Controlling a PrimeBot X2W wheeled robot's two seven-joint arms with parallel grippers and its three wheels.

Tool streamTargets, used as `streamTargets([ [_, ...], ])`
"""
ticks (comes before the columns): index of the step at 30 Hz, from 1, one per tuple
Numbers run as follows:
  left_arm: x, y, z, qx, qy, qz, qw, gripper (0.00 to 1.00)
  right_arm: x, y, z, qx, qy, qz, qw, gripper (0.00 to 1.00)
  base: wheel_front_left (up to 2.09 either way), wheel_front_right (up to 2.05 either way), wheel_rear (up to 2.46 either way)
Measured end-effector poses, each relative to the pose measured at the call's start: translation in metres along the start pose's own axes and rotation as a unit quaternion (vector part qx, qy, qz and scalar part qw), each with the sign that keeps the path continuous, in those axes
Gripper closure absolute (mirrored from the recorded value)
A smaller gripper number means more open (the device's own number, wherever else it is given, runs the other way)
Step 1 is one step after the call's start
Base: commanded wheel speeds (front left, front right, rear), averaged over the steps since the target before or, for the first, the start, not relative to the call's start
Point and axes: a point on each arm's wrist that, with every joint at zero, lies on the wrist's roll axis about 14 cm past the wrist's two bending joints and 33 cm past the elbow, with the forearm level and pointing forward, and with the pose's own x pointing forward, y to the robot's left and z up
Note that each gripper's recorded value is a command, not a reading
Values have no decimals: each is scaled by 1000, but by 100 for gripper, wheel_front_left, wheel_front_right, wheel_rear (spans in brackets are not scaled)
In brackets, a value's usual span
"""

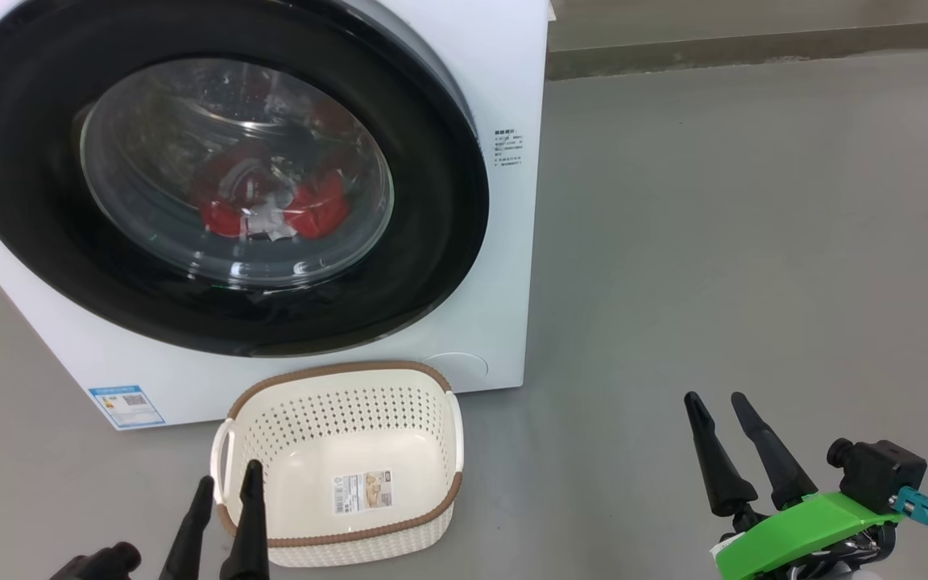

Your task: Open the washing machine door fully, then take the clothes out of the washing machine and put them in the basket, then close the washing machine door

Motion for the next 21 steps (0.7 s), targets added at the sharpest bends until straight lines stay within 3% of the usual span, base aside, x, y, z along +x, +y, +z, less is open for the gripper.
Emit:
streamTargets([
  [21, -1, -14, 10, 119, -31, -23, 992, 0, -1, 15, 10, -117, -25, 34, 992, 0, 0, 0, 0],
])
